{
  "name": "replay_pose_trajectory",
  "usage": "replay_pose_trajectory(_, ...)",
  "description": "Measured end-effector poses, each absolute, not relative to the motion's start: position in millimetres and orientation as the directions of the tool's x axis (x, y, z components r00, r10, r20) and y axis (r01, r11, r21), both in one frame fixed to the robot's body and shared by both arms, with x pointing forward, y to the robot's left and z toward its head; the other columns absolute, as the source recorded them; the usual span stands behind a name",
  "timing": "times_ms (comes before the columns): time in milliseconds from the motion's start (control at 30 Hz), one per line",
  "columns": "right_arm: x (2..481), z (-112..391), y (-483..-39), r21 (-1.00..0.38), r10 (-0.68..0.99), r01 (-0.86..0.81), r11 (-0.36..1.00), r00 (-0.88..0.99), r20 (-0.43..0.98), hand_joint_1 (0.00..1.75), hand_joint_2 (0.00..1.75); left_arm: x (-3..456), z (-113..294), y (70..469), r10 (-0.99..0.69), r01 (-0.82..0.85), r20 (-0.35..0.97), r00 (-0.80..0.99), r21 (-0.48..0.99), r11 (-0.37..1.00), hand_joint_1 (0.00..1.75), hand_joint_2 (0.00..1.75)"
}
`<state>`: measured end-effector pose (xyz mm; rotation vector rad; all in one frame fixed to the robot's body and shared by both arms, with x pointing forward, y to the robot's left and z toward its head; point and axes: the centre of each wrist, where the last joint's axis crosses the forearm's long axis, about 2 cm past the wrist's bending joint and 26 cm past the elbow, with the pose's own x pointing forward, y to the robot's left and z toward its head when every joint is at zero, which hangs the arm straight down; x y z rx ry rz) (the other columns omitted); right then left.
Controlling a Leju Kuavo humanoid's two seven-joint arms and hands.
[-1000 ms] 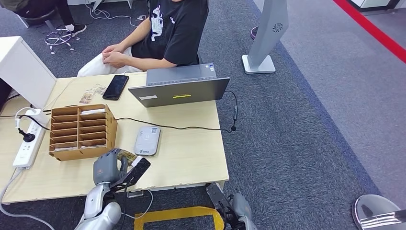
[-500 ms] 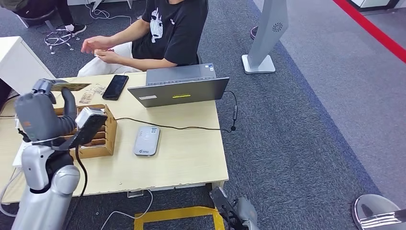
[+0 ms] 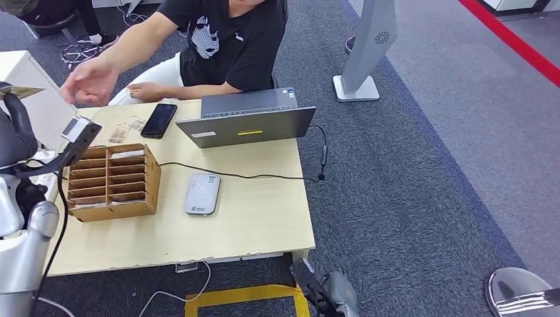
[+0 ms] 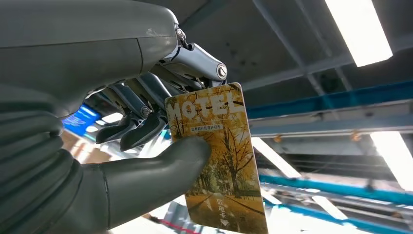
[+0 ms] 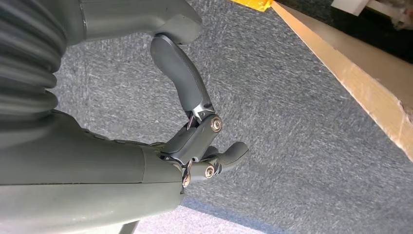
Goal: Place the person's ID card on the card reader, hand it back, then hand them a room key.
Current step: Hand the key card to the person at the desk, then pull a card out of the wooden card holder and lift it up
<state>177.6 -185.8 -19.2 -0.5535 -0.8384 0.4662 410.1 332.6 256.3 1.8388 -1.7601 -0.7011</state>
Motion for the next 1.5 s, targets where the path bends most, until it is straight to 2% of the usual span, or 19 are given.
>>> replay_pose_trajectory(200, 178.8, -19.4, -185.4, -0.626, 0.586, -0.159, 0.764, 0.578, 0.568, 0.00, 1.75, 420.8, 235.0, 364.5, -0.990, -0.675, 0.015, 0.142, 0.733, -0.086, 1.75, 1.75)
replay_pose_trajectory(600, 178.9, -19.6, -184.6, -0.631, 0.590, -0.162, 0.759, 0.581, 0.561, 0.00, 1.75, 420.7, 219.6, 368.3, -0.989, -0.638, 0.014, 0.148, 0.766, -0.085, 1.75, 1.75)
replay_pose_trajectory(733, 179.0, -19.5, -184.6, -0.633, 0.592, -0.162, 0.757, 0.580, 0.559, 0.00, 1.75, 420.1, 217.5, 365.5, -0.991, -0.639, 0.027, 0.129, 0.767, -0.063, 0.00, 1.75)
replay_pose_trajectory(1100, 181.0, -18.1, -186.9, -0.635, 0.582, -0.154, 0.757, 0.600, 0.548, 0.00, 1.75, 414.9, 223.1, 337.0, -0.997, -0.586, 0.078, 0.015, 0.809, 0.055, 0.00, 1.75)
replay_pose_trajectory(1333, 176.1, -13.8, -190.3, -0.624, 0.561, -0.158, 0.765, 0.639, 0.526, 0.00, 1.75, 376.6, 231.0, 269.0, -0.974, -0.538, 0.043, -0.225, 0.828, 0.160, 0.00, 1.75)
replay_pose_trajectory(1500, 175.0, -9.1, -193.9, -0.620, 0.544, -0.147, 0.771, 0.658, 0.520, 0.00, 1.75, 339.2, 223.6, 234.5, -0.924, -0.469, 0.085, -0.372, 0.842, 0.266, 0.00, 1.75)
